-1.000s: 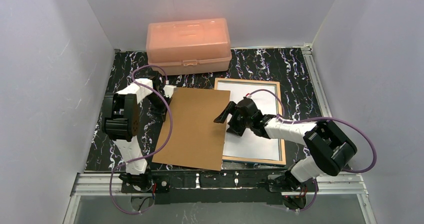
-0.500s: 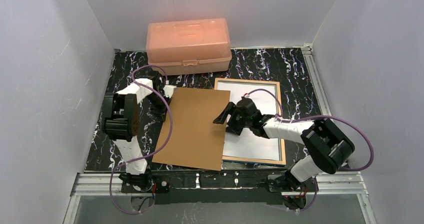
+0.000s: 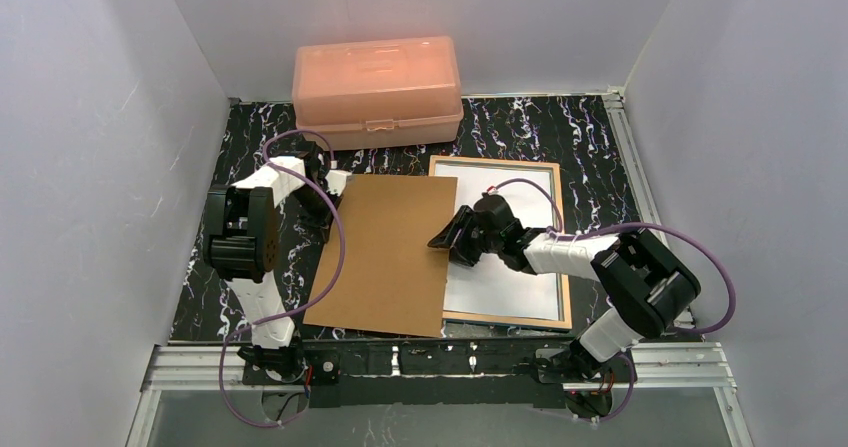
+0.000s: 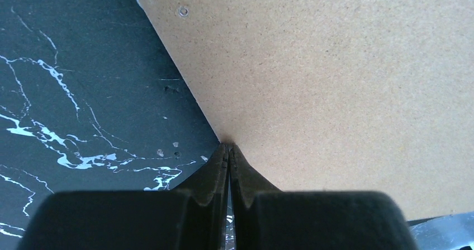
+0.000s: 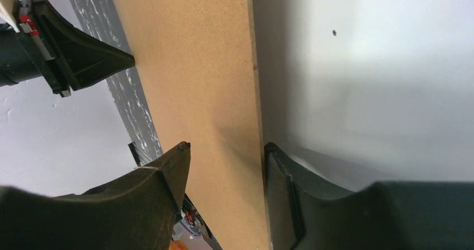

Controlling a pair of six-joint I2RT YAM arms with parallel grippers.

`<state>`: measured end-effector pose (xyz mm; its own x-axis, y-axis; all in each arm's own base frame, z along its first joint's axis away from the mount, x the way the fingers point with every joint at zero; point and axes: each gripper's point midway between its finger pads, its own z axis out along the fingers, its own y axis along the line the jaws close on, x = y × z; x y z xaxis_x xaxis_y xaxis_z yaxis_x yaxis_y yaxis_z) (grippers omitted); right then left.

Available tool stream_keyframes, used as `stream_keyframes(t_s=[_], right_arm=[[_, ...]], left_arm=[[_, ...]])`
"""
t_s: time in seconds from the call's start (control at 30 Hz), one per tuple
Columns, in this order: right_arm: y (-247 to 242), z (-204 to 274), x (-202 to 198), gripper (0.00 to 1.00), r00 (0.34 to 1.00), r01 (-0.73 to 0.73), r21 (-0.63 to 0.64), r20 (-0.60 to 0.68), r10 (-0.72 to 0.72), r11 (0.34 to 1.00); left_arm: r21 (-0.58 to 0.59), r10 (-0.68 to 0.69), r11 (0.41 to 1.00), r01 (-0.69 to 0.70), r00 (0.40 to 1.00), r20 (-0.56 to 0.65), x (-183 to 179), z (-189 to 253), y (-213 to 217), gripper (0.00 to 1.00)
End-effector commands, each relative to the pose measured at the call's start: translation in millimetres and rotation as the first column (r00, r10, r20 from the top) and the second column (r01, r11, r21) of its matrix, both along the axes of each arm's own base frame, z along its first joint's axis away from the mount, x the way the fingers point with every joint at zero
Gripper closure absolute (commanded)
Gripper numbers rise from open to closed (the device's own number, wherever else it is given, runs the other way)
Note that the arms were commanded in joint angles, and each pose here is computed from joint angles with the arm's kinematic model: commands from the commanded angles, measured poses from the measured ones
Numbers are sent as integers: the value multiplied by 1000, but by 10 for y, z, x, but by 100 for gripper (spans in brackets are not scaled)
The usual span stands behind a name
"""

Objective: Put the photo into the frame

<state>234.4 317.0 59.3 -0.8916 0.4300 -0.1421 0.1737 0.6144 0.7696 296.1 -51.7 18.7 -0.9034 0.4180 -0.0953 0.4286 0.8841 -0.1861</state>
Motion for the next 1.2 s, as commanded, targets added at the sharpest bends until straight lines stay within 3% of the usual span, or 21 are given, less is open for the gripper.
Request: stream_keyframes(t_s=[0.0,0.13,0.2,0.33,0.43,0.5,0.57,0.6,0.73,0.87,0.93,1.03,1.17], right_arm=[[387,778,101,49,985,-92,247,162,53,965],[377,940,120,86,977,-103,240,204,54,965],[383,996,135,98,976,-109,227,211,60,968],[421,1206,158,99,970,-113,240,237,55,964],[493,1423,142,99,961,-110,227,271,46,968],[579,1590,99,99,953,-116,212,299,49,970],[678,1767,35,99,944,-116,196,327,46,974],[751,1927,4,99,935,-120,203,352,41,972],[1020,2301,-89,99,915,-88,192,404,3,977],[1321,2701,-141,99,892,-67,195,451,-29,979],[1422,2925,-162,99,877,-56,226,477,-60,973],[1485,3336,-192,99,840,-57,303,529,-119,951],[1441,3720,-144,99,764,-22,298,620,-177,954]], left_arm=[[-82,-26,996,19,996,-86,-215,-88,-189,100],[-93,-26,995,20,997,-70,-181,19,-209,100],[-105,-24,994,19,998,-50,-167,157,-224,100],[-119,-26,992,32,998,54,-113,716,-239,98],[-132,-37,989,64,980,196,-82,1429,-247,82],[-143,-39,986,83,957,286,-140,1939,-257,65],[-164,-43,981,105,937,346,-309,2410,-283,27],[-172,-48,977,123,921,386,-398,2642,-310,17],[-163,-119,963,216,880,459,-835,3137,-449,13],[-114,-190,950,290,829,525,-1154,3291,-528,2],[-74,-225,944,321,793,566,-1231,3358,-519,2],[-3,-251,940,342,696,672,-1207,3560,-451,2],[15,-219,940,340,570,792,-1172,3927,-410,2]])
